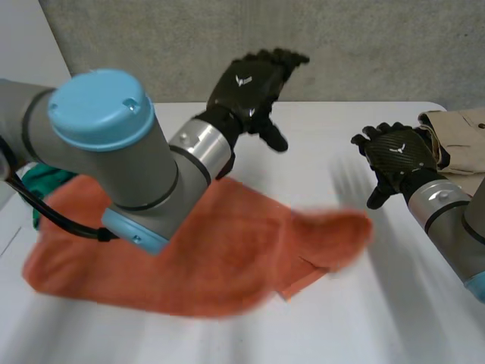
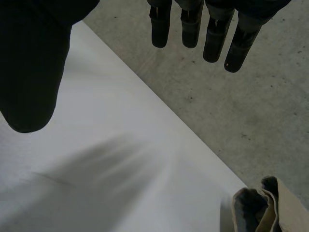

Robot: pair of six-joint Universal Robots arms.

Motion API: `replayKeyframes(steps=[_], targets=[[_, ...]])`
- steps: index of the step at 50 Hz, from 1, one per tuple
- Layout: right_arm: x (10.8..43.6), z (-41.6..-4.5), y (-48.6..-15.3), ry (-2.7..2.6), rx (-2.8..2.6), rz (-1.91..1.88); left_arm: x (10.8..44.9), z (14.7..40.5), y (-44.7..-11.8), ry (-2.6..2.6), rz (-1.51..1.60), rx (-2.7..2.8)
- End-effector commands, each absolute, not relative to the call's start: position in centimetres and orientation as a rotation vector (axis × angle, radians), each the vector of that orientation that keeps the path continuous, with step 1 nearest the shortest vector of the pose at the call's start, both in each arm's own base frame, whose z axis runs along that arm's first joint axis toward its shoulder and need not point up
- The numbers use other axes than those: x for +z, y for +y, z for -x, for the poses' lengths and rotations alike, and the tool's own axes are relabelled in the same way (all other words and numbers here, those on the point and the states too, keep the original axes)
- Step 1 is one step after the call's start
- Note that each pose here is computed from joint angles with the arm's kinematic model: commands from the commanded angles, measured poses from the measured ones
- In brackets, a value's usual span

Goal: Fold the laundry.

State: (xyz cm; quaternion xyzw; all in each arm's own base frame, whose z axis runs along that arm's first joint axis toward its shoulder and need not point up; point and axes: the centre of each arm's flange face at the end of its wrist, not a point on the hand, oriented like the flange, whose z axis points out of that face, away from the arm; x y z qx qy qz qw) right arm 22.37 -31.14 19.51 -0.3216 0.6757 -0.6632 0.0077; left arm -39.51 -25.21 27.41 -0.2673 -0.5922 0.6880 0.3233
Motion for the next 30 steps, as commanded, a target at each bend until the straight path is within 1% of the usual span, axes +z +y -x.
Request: replayKeyframes(steps=[1,3,4,9,11,12,15,16,19,20,24,30], targets=[[19.9,-22.1,-31.3,2.110,-2.082,1.000,28.4,36.6,-24.8,-1.623,0.719,1.860],[20.0,-22.2,-31.2,2.108,-2.077,1.008,28.9,35.2,-24.9,-1.646,0.702,1.878],[20.1,-22.2,-31.0,2.108,-2.077,1.008,29.3,33.9,-24.9,-1.671,0.684,1.894],[20.4,-22.3,-29.6,2.162,-1.980,1.036,29.4,31.1,-24.3,-1.745,0.669,1.931],[20.4,-22.3,-29.0,2.189,-1.921,1.050,28.8,30.2,-24.3,-1.799,0.684,1.945],[20.3,-22.3,-28.6,2.199,-1.886,1.058,27.9,29.2,-24.3,-1.867,0.713,1.955],[20.3,-22.8,-27.1,2.211,-1.767,1.108,26.3,27.8,-24.2,-1.988,0.783,1.961],[20.2,-23.0,-26.9,2.206,-1.747,1.128,25.1,26.9,-24.1,-2.067,0.837,1.952],[19.6,-23.6,-26.1,2.178,-1.688,1.205,23.5,25.6,-23.9,-2.171,0.902,1.931],[19.4,-23.7,-26.1,2.175,-1.691,1.222,22.6,24.9,-23.5,-2.225,0.937,1.916],[18.4,-24.1,-27.0,2.154,-1.713,1.296,21.3,23.9,-22.1,-2.296,0.970,1.870],[17.6,-25.3,-29.5,2.100,-1.787,1.319,20.4,23.1,-20.2,-2.335,0.984,1.816]])
